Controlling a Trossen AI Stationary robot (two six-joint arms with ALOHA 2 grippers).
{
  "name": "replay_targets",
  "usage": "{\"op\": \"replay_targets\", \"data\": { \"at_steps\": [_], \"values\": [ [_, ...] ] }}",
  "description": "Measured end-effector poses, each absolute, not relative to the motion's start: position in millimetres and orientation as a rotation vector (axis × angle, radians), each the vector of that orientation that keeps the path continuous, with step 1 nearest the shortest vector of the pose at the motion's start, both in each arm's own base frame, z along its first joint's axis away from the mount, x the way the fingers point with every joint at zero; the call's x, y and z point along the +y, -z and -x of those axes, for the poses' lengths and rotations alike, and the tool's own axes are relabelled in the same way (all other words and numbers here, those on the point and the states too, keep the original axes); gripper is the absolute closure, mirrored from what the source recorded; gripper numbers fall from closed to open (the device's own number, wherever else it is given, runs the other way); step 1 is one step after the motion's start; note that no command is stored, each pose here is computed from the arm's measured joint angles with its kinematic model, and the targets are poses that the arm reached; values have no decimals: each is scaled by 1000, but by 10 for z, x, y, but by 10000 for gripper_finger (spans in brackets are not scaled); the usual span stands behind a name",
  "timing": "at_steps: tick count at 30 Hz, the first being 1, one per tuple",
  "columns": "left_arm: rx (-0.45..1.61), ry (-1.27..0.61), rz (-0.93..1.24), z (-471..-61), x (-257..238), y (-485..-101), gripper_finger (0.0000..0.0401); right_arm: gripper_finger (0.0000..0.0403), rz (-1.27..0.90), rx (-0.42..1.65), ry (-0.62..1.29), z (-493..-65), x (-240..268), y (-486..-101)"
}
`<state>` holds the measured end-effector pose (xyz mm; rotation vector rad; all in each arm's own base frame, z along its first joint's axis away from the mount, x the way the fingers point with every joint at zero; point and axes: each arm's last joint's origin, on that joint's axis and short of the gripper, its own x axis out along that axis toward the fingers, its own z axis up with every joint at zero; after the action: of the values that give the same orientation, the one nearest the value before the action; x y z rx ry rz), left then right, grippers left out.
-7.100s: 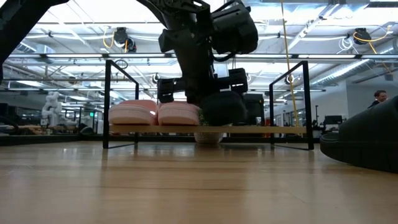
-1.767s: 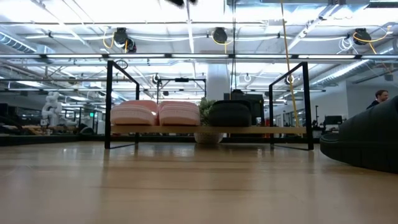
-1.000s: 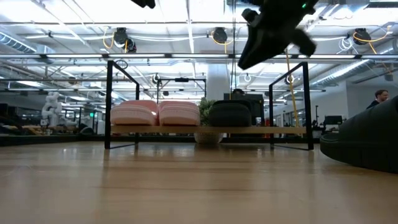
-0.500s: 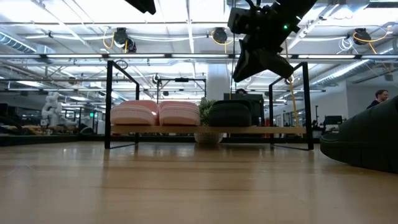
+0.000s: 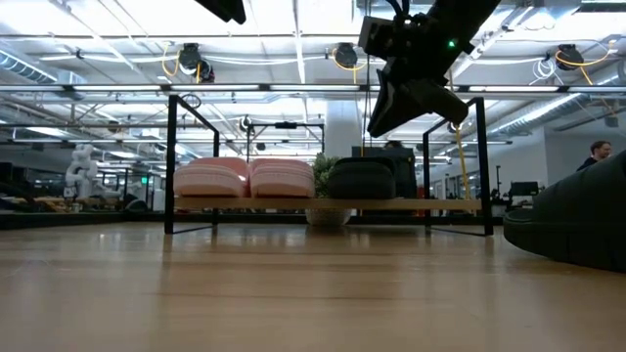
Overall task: Pick and place slides into the shelf
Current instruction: Put the left black slipper on the shelf
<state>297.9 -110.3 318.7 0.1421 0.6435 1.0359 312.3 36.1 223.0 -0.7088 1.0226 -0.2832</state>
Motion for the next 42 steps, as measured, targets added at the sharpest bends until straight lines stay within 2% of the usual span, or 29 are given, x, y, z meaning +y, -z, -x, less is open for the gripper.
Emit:
{"op": "replay_targets", "data": {
  "at_steps": [13, 22, 25, 34, 42],
  "values": [
    [643, -1036, -142, -2979, -1103, -3187, 256, 359, 704, 1132, 299, -3042, 256, -2181],
    [643, -1036, -142, -2980, -1104, -3186, 256, 357, 697, 1127, 302, -3050, 243, -2183],
    [643, -1036, -142, -2980, -1104, -3186, 256, 340, 691, 1125, 306, -3050, 243, -2184],
    [644, -1035, -144, -2980, -1104, -3186, 256, 255, 676, 1116, 317, -3057, 236, -2187],
    [643, -1036, -144, -2980, -1104, -3186, 256, 248, 687, 1080, 312, -3095, 235, -2206]
  ]
}}
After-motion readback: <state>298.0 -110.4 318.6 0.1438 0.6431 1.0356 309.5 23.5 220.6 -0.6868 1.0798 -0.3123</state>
